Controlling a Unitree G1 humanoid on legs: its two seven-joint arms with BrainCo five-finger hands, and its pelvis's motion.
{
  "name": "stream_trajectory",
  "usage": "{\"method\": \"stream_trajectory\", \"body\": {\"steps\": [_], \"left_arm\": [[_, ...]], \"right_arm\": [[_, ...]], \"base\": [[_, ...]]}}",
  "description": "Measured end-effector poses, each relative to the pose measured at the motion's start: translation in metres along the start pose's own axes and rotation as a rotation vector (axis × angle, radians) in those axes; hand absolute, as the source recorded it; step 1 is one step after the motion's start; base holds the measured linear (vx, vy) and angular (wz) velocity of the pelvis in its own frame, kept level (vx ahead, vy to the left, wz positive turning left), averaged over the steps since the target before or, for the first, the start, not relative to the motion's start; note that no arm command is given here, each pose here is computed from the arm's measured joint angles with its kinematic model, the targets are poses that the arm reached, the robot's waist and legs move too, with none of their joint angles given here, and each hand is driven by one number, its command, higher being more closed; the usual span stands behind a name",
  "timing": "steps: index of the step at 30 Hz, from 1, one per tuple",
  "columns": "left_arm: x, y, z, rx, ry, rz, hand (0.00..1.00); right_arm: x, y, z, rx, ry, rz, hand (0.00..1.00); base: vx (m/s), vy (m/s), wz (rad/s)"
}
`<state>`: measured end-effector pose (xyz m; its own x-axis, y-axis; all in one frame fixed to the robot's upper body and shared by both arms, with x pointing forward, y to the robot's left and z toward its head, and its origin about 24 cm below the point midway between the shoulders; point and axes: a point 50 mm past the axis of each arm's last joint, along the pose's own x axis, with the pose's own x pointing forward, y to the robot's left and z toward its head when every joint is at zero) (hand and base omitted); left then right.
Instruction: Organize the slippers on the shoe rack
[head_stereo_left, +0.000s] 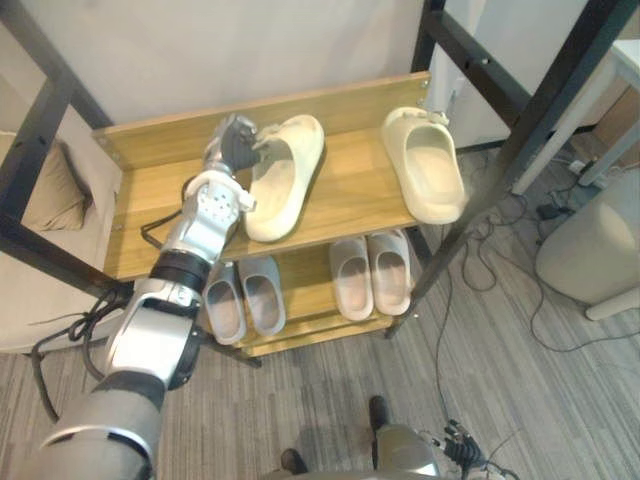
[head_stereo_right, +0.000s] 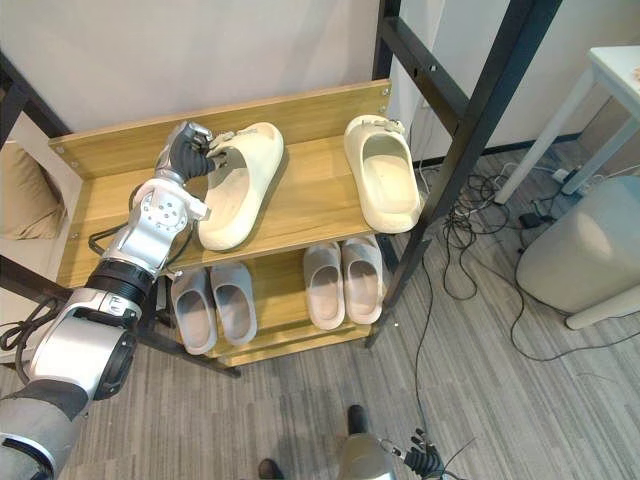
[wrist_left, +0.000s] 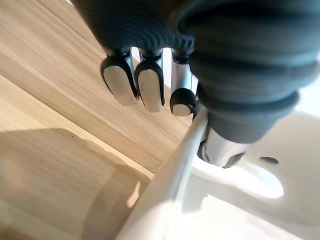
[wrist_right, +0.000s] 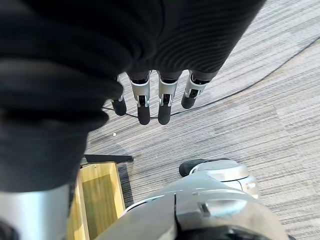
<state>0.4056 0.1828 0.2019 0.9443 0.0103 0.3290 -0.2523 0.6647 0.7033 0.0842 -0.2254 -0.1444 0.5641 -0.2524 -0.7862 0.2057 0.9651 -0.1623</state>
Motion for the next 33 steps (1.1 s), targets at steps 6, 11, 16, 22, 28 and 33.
{"method": "stream_trajectory", "body": {"steps": [6, 11, 16, 22, 28, 33], "left_arm": [[0.003, 0.003, -0.003, -0.007, 0.023, 0.01, 1.0], [0.004, 0.005, 0.0, -0.017, 0.016, 0.019, 1.0], [0.005, -0.005, 0.009, -0.039, 0.004, 0.005, 1.0], [0.006, -0.016, 0.023, -0.06, -0.025, -0.007, 1.0], [0.005, -0.027, 0.035, -0.092, -0.049, -0.024, 1.0], [0.005, -0.031, 0.041, -0.11, -0.063, -0.03, 1.0]], "right_arm": [[-0.003, -0.002, -0.001, 0.002, -0.008, -0.024, 0.0], [-0.003, -0.003, -0.002, 0.003, -0.007, -0.03, 0.0], [-0.003, -0.003, -0.002, 0.002, -0.006, -0.031, 0.0], [-0.003, -0.003, -0.002, 0.001, -0.008, -0.032, 0.0], [-0.003, -0.004, -0.002, -0.002, -0.008, -0.03, 0.0], [-0.003, -0.004, -0.001, -0.005, -0.008, -0.029, 0.0]], "base": [[-0.05, -0.014, -0.07], [-0.01, -0.008, 0.03], [0.0, -0.005, 0.08], [-0.01, 0.002, 0.04], [0.01, -0.021, 0.11], [0.0, 0.0, 0.0]]}}
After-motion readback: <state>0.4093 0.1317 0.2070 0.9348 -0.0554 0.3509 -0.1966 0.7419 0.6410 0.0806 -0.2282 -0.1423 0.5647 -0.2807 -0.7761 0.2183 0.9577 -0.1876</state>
